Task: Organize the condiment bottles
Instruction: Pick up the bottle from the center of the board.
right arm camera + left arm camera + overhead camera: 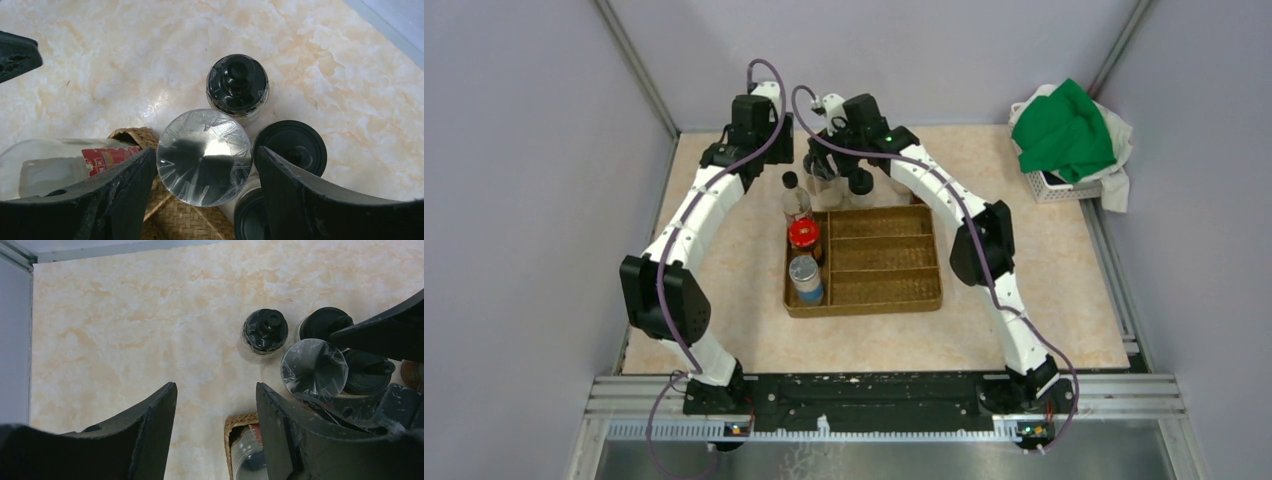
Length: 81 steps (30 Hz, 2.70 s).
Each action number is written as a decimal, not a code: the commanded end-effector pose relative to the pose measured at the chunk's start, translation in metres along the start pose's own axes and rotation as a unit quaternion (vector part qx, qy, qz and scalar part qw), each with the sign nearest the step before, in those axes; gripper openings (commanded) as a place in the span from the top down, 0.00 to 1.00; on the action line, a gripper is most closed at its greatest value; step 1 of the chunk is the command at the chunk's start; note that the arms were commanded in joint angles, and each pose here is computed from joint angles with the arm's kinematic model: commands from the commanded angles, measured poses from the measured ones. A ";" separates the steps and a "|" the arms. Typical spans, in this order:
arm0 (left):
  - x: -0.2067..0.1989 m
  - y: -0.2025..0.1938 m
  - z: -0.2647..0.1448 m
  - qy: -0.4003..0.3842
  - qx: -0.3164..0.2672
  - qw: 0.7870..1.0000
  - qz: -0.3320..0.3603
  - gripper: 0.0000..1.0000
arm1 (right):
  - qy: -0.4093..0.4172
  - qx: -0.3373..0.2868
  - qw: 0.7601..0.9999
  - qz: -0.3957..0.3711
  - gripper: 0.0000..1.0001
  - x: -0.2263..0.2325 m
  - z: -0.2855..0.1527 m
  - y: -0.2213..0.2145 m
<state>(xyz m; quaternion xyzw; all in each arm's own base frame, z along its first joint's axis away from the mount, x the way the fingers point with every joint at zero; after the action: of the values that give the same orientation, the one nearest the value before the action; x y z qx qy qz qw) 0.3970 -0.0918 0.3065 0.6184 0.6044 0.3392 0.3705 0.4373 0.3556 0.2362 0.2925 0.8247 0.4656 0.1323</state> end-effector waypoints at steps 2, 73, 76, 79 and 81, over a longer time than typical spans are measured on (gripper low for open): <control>0.002 0.019 -0.018 -0.006 -0.050 0.999 -0.014 0.35 | 0.002 -0.013 1.000 -0.009 0.27 -0.001 0.014 -0.002; 0.005 0.021 -0.048 -0.015 -0.057 0.998 -0.026 0.40 | -0.074 -0.143 0.985 -0.067 0.67 0.036 -0.129 0.099; 0.006 0.021 -0.052 -0.014 -0.059 0.998 -0.026 0.40 | -0.090 -0.133 0.984 -0.071 0.67 0.040 -0.157 0.096; 0.006 0.021 -0.055 -0.014 -0.061 0.998 -0.026 0.40 | -0.102 -0.127 0.984 -0.070 0.68 0.046 -0.187 0.088; 0.006 0.021 -0.057 -0.017 -0.061 0.998 -0.027 0.40 | -0.111 -0.119 0.984 -0.070 0.68 0.051 -0.204 0.079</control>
<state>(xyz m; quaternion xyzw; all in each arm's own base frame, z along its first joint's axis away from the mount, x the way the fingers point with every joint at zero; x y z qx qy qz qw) 0.3686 -0.0873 0.3328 0.6025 0.5984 0.3410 0.4033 0.3652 0.3118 0.3480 0.2783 0.8035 0.4726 0.2315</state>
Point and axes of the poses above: each gripper's point midway between its finger pads, its own z axis out along the fingers, its own x axis along the line the jaws close on, y = z × x, the point moved 9 cm from there along -z, back along the fingers, and after that the axes turned 3 degrees about -z, right-handed, at the moved point
